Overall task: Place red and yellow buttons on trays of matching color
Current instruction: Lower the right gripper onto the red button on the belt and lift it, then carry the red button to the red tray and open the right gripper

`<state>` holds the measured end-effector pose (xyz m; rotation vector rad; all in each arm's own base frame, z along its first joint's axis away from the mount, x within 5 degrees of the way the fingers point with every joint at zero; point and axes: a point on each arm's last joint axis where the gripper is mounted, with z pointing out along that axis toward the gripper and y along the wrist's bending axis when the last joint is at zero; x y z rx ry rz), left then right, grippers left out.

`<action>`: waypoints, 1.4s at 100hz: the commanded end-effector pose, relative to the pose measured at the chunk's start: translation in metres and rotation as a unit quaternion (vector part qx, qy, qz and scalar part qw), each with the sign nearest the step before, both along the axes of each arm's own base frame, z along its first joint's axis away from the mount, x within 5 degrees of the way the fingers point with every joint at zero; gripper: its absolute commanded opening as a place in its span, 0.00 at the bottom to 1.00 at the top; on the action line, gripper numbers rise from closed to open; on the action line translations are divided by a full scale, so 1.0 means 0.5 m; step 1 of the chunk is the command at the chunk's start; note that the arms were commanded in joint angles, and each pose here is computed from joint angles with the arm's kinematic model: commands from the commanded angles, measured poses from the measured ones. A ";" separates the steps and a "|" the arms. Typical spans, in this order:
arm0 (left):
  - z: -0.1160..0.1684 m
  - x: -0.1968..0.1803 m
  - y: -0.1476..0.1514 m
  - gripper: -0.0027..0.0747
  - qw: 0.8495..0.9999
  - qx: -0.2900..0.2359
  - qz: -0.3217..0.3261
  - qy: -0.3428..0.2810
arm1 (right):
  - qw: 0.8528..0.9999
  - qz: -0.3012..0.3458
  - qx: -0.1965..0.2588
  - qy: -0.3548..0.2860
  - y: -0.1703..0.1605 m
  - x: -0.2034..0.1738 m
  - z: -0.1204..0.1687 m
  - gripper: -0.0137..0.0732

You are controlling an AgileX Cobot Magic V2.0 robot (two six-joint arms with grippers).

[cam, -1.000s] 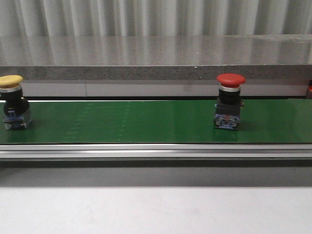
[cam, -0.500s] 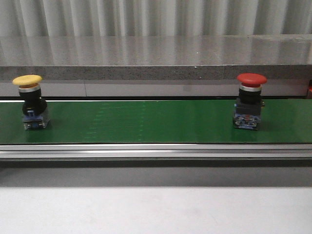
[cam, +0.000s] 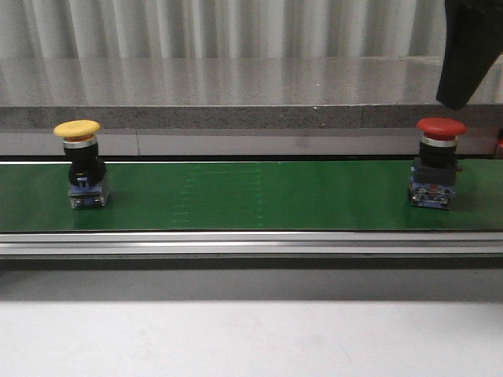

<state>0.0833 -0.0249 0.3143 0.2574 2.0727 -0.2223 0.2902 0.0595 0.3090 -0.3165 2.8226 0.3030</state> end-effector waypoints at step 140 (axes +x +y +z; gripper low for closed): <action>0.025 0.005 -0.002 0.01 0.999 -0.017 0.001 -0.040 | 0.901 -0.415 0.003 -0.126 -0.399 0.033 0.127 0.27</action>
